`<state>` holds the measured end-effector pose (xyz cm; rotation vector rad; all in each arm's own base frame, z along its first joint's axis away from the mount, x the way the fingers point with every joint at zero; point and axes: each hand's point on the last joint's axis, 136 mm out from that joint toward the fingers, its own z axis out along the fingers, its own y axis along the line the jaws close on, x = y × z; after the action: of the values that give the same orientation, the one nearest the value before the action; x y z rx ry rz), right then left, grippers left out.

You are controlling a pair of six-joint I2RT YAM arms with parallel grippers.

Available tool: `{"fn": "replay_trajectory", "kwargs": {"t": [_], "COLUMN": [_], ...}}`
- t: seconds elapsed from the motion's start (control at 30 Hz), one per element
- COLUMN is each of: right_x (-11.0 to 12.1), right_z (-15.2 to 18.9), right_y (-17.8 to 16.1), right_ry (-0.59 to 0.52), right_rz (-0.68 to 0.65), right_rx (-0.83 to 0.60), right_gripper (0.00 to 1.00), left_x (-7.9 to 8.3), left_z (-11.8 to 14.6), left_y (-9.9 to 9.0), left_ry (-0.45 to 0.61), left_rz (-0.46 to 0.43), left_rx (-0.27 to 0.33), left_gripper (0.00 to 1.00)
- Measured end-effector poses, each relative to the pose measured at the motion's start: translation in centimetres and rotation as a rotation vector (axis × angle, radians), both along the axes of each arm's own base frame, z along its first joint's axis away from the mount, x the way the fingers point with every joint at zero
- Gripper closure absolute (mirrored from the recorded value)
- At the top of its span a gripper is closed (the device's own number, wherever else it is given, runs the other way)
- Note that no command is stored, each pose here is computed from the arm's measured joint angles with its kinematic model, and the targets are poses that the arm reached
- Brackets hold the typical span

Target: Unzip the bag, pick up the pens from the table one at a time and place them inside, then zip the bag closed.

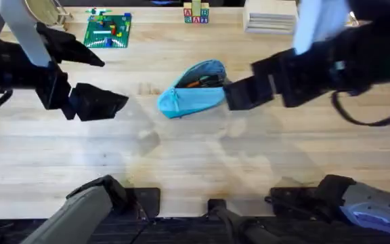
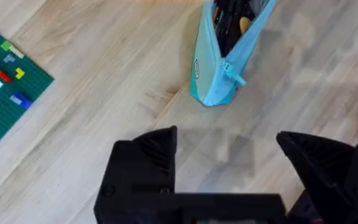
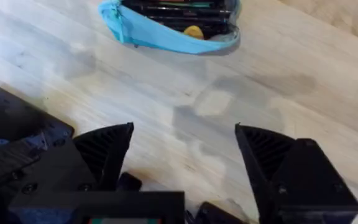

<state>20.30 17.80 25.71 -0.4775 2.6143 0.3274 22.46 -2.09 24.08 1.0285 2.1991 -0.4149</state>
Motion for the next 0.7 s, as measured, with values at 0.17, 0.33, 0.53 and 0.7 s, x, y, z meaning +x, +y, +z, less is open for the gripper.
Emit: {"fn": "replay_trajectory", "kwargs": {"t": [0.17, 0.33, 0.53, 0.7], "right_x": [0.3, 0.4, 0.7, 0.8], "right_z": [-0.9, -2.3, -3.2, -4.0], "right_y": [2.8, 5.4, 8.5, 9.2], "right_ry": [-0.005, 0.004, -0.008, 0.002], "right_rz": [0.013, 0.023, 0.046, 0.048], "right_rx": [-0.003, -0.019, 0.002, -0.008], "right_gripper": [0.003, 0.003, 0.003, 0.004], "left_x": [0.8, 1.5, 2.1, 2.3], "left_z": [-0.7, -1.5, -1.8, -1.8], "left_y": [0.1, 0.3, 0.6, 0.6], "left_ry": [0.017, 0.044, 0.04, 0.031], "left_rz": [-0.028, -0.039, -0.042, -0.042], "left_rx": [-0.039, -0.058, -0.059, -0.054], "left_gripper": [0.007, 0.007, 0.007, 0.007]}}
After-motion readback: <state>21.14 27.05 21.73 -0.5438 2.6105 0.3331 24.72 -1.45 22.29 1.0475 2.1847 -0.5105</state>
